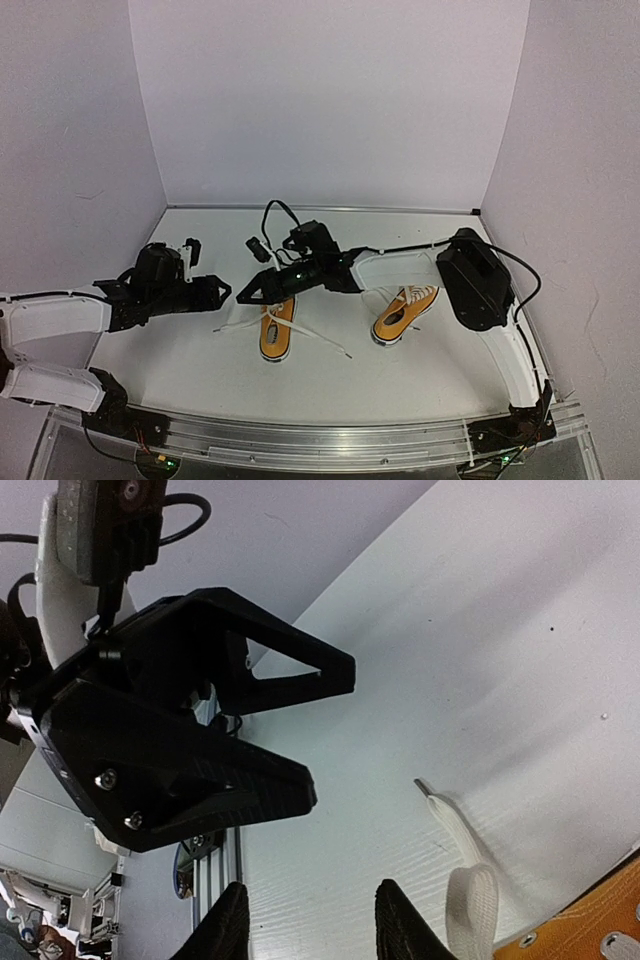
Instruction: Tie the shoes
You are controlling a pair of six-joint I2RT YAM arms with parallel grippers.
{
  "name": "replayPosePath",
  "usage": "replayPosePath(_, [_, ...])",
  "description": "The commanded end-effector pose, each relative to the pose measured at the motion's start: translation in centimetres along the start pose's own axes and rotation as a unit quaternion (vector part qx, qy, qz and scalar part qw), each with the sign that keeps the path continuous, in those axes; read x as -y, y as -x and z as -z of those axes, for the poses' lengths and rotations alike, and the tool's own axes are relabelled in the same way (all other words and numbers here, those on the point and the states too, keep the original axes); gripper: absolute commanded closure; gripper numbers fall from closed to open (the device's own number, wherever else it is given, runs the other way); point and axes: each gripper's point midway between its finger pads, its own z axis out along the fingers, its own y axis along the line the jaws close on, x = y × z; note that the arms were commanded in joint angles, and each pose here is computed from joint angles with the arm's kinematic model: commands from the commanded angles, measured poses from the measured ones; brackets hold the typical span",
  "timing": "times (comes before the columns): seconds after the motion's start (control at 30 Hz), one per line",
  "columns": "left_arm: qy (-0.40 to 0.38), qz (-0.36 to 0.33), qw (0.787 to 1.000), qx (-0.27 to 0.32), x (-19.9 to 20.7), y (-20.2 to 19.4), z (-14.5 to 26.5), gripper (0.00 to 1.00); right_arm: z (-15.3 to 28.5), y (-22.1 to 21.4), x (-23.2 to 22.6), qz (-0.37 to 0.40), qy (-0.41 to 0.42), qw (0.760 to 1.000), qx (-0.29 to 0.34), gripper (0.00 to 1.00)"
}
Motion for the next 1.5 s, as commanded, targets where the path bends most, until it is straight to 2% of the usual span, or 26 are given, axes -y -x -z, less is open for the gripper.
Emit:
replayPosePath(0.0, [-0.085,-0.014,0.996,-0.003,3.0,0.9,-0.3,0.30,4.4,4.0,-3.2,0.056,-0.021,0.998,0.037,0.57])
replayPosePath(0.17, [-0.130,-0.041,0.990,-0.033,4.8,1.0,-1.8,0.29,9.5,5.0,-1.0,0.045,-0.056,0.995,0.062,0.56])
replayPosePath(0.27, [-0.155,-0.047,0.986,-0.039,5.8,1.4,-2.9,0.28,10.7,4.3,1.0,0.031,-0.066,0.996,0.059,0.56])
replayPosePath(0.43, [-0.175,-0.056,0.982,-0.053,6.9,2.0,-4.6,0.27,9.8,2.6,2.5,0.022,-0.054,0.998,0.036,0.56])
replayPosePath(0.67, [-0.219,-0.052,0.970,-0.097,7.8,0.0,-5.3,0.31,8.3,1.8,3.7,0.008,-0.028,0.999,0.017,0.58])
replayPosePath(0.77, [-0.218,-0.051,0.968,-0.115,7.4,-1.2,-5.2,0.38,7.9,1.4,3.8,0.003,-0.013,1.000,0.008,0.58])
replayPosePath(0.9, [-0.214,-0.052,0.967,-0.128,6.8,-2.4,-4.7,0.61,7.3,0.8,4.1,-0.002,-0.007,1.000,-0.001,0.60])
replayPosePath(0.97, [-0.206,-0.053,0.968,-0.132,6.4,-2.8,-4.5,0.68,6.9,0.5,4.2,-0.005,-0.005,1.000,-0.005,0.61])
replayPosePath(1.27, [-0.187,-0.062,0.969,-0.152,5.3,-4.0,-4.5,0.80,4.9,-0.9,5.8,-0.021,0.001,1.000,-0.023,0.67])
replayPosePath(1.47, [-0.178,-0.067,0.970,-0.149,5.0,-4.0,-4.5,0.81,4.5,-1.8,5.4,-0.020,0.009,0.999,-0.036,0.71])
